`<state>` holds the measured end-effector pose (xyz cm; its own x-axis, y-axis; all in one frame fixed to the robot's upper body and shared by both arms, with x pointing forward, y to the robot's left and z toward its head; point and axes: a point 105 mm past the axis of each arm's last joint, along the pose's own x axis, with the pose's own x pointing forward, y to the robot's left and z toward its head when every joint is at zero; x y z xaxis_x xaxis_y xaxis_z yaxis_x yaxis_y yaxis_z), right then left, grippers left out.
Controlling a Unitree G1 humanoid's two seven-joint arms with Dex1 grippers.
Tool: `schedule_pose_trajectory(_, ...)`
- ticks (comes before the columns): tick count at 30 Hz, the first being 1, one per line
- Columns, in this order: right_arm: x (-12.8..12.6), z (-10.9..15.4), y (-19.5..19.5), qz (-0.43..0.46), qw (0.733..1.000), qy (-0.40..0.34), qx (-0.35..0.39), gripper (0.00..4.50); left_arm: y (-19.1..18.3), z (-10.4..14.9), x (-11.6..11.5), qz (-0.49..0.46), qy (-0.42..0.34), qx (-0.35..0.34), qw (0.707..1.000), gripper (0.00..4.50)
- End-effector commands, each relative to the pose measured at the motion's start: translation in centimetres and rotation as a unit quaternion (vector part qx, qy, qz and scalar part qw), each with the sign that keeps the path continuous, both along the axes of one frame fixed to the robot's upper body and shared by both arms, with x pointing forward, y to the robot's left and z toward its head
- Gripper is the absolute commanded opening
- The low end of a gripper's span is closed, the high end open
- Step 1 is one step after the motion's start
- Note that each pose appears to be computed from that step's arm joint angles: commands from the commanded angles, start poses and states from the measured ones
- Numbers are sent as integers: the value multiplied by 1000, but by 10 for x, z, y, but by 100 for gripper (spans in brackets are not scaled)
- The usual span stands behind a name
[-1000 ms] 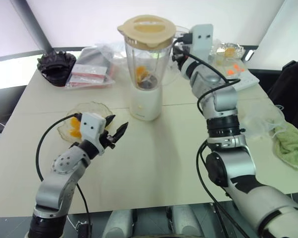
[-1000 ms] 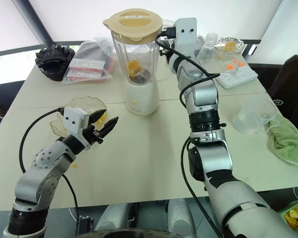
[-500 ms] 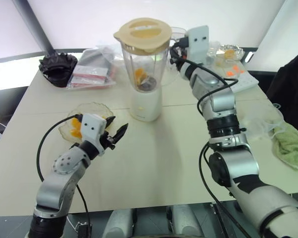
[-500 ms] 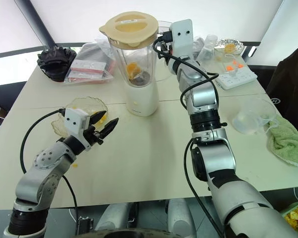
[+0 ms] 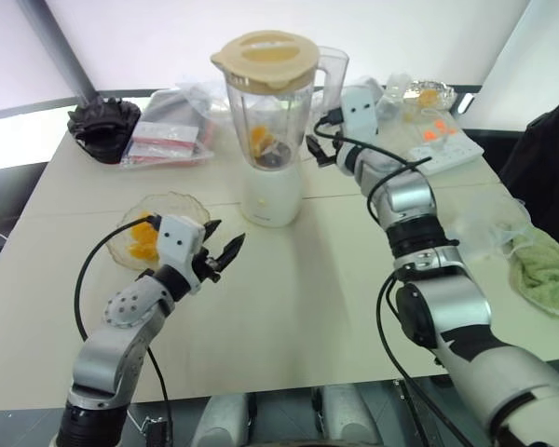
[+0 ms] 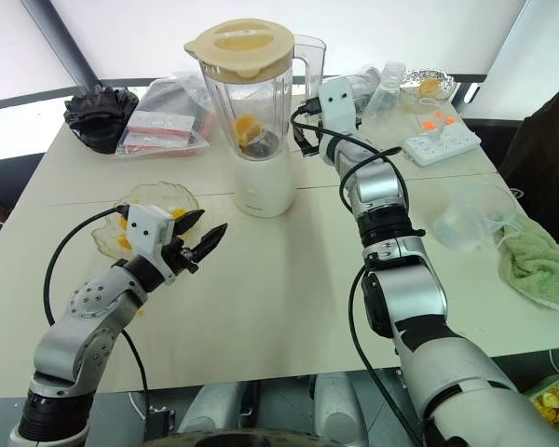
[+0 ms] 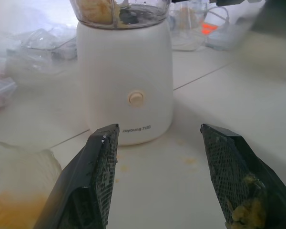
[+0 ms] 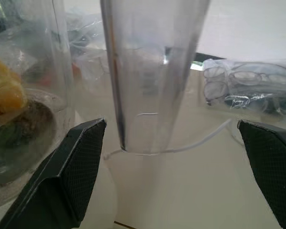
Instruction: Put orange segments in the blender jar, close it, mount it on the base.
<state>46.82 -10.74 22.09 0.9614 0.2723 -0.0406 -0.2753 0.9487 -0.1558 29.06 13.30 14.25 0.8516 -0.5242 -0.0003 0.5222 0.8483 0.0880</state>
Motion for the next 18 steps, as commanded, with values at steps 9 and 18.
schedule_pose_trajectory(9,-46,-12,-19,92,993,-13,-70,441,3,16,-7,-19,-10,-21,1000,283)
schedule_pose_trajectory(18,-156,15,-66,295,953,8,-66,441,29,36,-14,-17,-14,-12,1000,283)
